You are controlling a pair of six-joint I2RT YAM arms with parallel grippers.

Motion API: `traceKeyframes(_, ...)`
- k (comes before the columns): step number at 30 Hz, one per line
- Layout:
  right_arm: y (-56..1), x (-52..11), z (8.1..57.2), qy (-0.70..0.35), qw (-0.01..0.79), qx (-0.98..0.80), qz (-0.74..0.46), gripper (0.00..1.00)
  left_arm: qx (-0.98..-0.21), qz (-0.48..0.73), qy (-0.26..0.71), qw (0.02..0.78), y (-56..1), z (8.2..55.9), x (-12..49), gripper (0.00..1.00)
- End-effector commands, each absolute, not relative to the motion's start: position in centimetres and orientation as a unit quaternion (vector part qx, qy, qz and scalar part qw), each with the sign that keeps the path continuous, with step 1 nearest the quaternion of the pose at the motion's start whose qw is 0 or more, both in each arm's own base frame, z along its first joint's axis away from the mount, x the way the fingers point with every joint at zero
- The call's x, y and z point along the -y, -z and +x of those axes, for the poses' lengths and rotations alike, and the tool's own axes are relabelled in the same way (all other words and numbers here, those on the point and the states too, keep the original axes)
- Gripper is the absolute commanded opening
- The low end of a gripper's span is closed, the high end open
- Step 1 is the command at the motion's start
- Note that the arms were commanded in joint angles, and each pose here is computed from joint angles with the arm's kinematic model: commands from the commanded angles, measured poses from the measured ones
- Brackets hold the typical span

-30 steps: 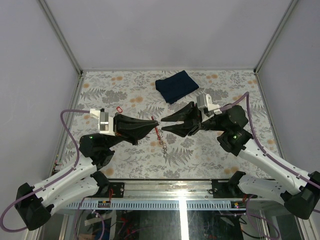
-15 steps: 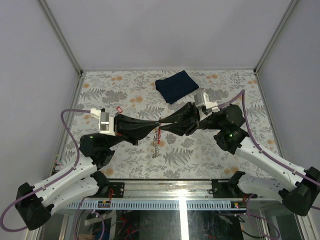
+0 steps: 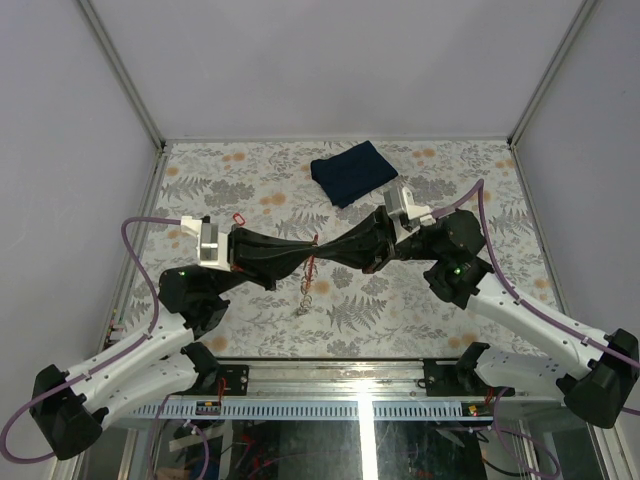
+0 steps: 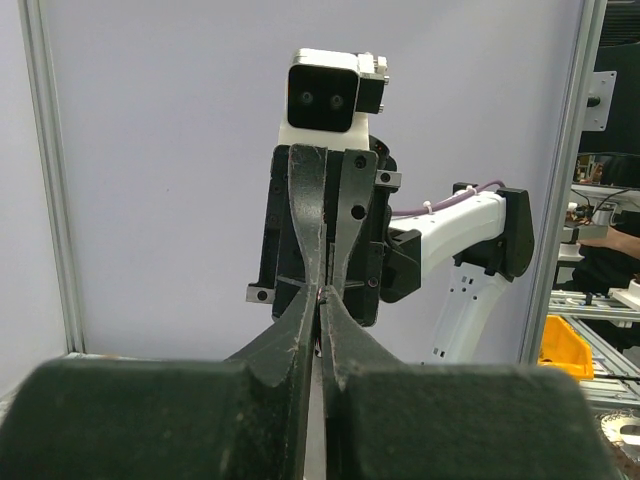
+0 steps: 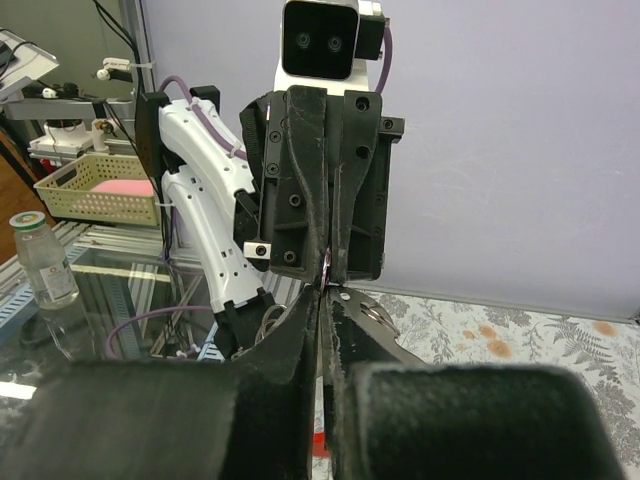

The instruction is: Put the keys on the keyring

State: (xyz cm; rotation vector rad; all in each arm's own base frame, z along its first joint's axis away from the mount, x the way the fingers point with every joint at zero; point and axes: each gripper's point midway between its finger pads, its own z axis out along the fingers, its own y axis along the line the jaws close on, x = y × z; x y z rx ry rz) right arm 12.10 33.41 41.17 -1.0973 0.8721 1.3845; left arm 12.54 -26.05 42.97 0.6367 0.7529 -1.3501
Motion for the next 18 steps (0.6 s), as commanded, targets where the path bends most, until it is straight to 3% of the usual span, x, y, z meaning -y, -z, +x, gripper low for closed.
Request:
traceKeyframes(1,-43.9,-33.1,10.7,-0.593,0.565,-0.324,-0.473,0.0,-0.305,0.272,0.595,0.692,-45.2,12.2,25.0,0.0)
traceKeyframes(5,-43.5,-33.0,11.7,-0.556,0.565,-0.371,-0.484,0.0,-0.323,0.265,0.589,0.692,-45.1,12.6,25.0,0.01)
traceKeyframes(11,-42.0,-31.4,13.0,-0.461,0.572,-0.427,-0.526,0.0,-0.354,0.279,0.566,0.69,-44.5,12.5,24.6,0.26)
traceKeyframes(18,-38.7,-29.2,14.1,-0.368,0.525,-0.505,-0.579,0.0,-0.412,0.301,0.529,0.679,-42.5,12.9,24.5,0.32)
